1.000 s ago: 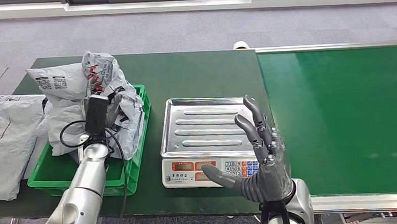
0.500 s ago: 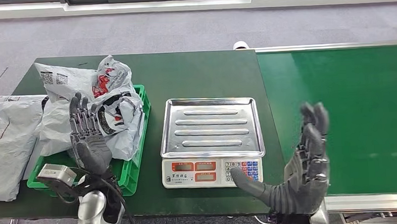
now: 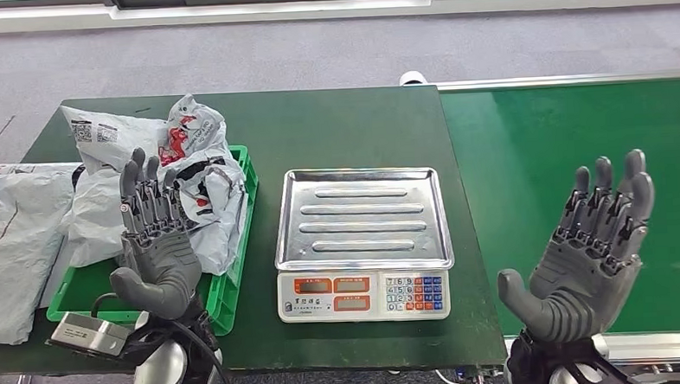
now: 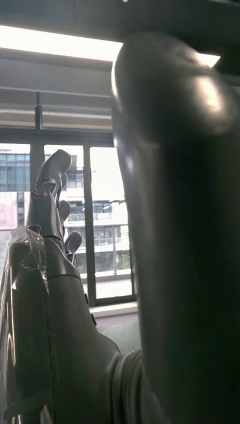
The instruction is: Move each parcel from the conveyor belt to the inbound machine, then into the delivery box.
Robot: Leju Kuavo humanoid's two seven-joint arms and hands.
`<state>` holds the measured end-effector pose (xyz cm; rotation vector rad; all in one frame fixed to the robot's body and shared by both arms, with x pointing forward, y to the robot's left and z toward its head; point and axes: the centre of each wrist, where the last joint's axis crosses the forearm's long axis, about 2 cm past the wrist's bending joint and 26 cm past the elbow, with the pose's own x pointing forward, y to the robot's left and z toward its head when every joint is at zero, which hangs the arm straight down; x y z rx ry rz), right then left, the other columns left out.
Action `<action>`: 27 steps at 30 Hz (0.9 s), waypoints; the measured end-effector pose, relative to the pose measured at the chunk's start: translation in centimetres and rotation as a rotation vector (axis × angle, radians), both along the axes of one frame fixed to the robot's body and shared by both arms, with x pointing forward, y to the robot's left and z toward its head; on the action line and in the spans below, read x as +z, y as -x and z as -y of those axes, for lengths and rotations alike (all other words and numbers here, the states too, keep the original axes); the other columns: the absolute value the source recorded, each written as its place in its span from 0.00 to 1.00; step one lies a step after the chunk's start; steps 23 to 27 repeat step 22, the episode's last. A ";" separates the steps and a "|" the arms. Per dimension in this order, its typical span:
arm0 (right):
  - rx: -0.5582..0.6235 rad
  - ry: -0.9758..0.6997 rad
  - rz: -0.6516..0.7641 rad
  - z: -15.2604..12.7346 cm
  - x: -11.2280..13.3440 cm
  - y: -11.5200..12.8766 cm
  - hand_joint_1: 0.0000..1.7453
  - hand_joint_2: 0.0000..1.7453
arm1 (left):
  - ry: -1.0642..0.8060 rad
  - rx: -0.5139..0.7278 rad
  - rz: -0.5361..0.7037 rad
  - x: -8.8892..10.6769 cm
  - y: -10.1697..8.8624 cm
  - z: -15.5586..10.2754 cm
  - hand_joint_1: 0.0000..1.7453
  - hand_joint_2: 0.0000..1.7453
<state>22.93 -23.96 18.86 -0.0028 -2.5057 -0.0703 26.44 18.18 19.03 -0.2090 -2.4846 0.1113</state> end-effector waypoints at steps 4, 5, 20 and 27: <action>0.069 -0.035 -0.122 0.9 -1.9 -1.8 0.00 1.00 | -0.019 0.017 0.017 0.5 0.2 1.2 0.00 0.00; 0.075 -0.041 -0.145 1.1 -2.3 -2.2 0.00 1.00 | -0.023 0.012 0.021 0.6 0.3 1.5 0.00 0.00; 0.181 -0.080 -0.366 0.4 -6.9 -9.3 0.00 1.00 | -0.068 -0.038 0.001 0.2 -1.1 4.6 0.00 0.00; 0.180 -0.078 -0.372 0.3 -7.0 -9.5 0.00 1.00 | -0.084 -0.042 -0.005 0.0 -1.2 4.9 0.00 0.00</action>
